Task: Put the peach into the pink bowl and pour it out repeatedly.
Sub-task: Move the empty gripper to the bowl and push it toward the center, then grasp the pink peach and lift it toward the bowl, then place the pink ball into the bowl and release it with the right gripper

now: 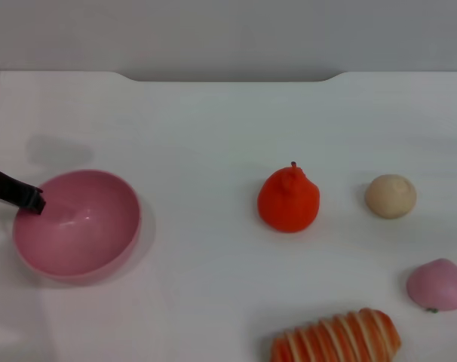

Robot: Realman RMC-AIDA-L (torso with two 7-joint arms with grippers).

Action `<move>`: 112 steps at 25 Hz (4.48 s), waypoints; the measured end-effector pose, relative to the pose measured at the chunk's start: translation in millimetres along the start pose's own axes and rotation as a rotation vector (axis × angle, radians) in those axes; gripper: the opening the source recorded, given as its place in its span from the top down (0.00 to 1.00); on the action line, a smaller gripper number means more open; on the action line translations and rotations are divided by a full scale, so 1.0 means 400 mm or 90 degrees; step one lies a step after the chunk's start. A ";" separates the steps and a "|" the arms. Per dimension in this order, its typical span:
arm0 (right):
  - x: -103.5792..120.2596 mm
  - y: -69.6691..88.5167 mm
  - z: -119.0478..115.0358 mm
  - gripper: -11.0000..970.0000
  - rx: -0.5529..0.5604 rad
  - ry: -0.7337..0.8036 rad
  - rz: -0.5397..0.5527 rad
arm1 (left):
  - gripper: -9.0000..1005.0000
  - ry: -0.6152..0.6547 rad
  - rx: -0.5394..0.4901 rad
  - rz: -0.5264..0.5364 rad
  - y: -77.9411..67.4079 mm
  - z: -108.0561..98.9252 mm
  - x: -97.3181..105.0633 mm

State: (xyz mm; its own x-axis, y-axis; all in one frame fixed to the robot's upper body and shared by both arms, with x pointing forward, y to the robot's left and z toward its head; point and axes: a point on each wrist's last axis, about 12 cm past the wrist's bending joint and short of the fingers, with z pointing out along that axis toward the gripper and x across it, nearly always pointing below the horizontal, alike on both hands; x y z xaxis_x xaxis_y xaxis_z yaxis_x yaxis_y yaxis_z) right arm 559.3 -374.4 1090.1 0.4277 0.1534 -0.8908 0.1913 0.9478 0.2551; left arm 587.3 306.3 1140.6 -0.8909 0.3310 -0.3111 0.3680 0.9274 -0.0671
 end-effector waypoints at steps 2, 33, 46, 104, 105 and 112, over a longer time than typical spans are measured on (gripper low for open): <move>0.000 0.001 0.001 0.50 -0.001 0.000 0.001 | 0.72 -0.006 -0.003 -0.001 0.002 -0.001 -0.003; -0.223 0.370 0.105 0.51 -0.845 1.006 -0.333 | 0.95 -0.029 -0.036 0.019 0.024 -0.027 -0.034; -0.059 0.419 0.008 0.51 -0.800 1.158 -0.528 | 0.95 -0.065 0.035 0.098 -0.071 -0.093 -0.115; -0.352 0.601 0.151 0.96 -0.886 0.521 -0.451 | 0.95 -0.110 0.138 0.166 -0.197 -0.101 -0.207; -0.350 0.613 0.147 0.96 -0.900 0.512 -0.444 | 0.95 -0.110 0.138 0.168 -0.200 -0.101 -0.209; -0.316 0.696 0.097 0.95 -1.011 0.486 -0.429 | 0.95 -0.114 0.138 0.178 -0.217 -0.105 -0.224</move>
State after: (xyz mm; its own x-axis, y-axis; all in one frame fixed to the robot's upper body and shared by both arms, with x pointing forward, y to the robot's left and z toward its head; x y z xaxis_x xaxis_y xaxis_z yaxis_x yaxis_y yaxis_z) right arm 592.9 -141.0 1288.5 0.1216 -0.6526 -0.7479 -0.9385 0.1697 -0.3007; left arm 623.9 203.5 1214.3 -0.6949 0.5117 -0.5053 0.6545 0.7412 -0.1494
